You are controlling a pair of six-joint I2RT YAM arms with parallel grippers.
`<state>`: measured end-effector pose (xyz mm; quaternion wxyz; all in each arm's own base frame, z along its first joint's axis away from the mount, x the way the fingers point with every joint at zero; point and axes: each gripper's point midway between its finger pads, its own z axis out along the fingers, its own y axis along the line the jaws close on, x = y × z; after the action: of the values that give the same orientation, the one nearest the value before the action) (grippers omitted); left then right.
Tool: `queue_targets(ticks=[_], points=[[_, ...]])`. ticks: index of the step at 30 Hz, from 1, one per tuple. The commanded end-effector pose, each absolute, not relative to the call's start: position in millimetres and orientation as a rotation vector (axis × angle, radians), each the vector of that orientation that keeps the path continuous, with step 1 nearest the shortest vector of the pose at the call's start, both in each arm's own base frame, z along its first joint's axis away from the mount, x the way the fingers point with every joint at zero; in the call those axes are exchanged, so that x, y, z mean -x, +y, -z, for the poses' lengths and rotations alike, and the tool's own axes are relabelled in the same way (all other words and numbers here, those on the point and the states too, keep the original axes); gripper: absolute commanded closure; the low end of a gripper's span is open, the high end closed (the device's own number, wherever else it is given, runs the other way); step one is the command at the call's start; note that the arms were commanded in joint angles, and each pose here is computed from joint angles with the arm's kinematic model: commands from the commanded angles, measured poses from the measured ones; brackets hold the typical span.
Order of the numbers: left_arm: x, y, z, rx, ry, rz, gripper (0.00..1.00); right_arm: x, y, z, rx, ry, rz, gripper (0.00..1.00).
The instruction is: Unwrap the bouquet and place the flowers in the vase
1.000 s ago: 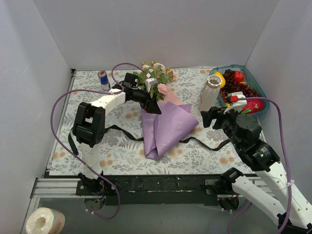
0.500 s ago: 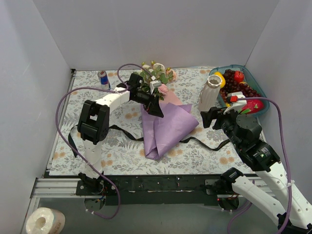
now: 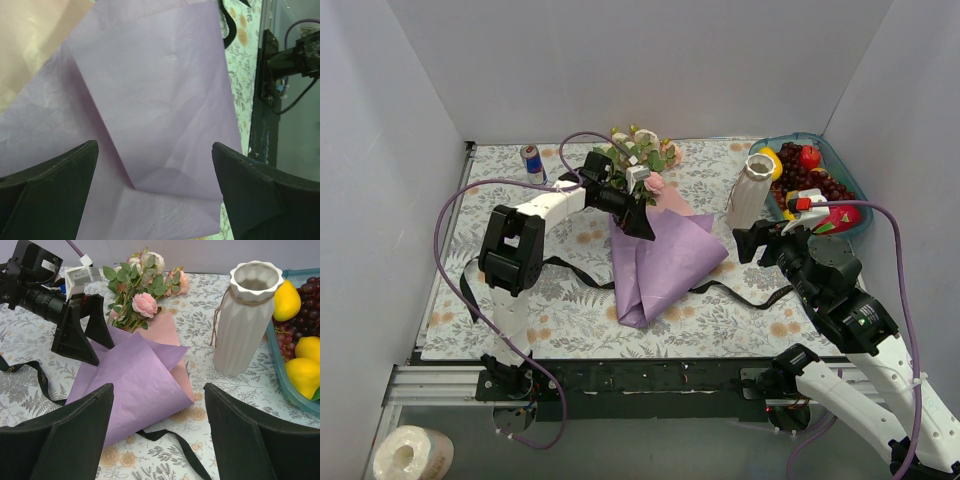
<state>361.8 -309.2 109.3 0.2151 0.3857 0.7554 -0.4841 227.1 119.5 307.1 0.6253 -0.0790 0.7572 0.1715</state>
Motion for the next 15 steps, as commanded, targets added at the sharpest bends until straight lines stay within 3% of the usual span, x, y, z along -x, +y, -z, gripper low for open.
queue_targets(ticks=[1, 15], points=[[-333, -314, -134, -1.189, 2.011, 1.490, 0.05, -225, 116, -333, 0.157, 1.667, -0.411, 0.20], [-289, -342, -181, -1.336, 1.913, 1.660, 0.10, -223, 113, -337, 0.145, 1.663, -0.406, 0.20]])
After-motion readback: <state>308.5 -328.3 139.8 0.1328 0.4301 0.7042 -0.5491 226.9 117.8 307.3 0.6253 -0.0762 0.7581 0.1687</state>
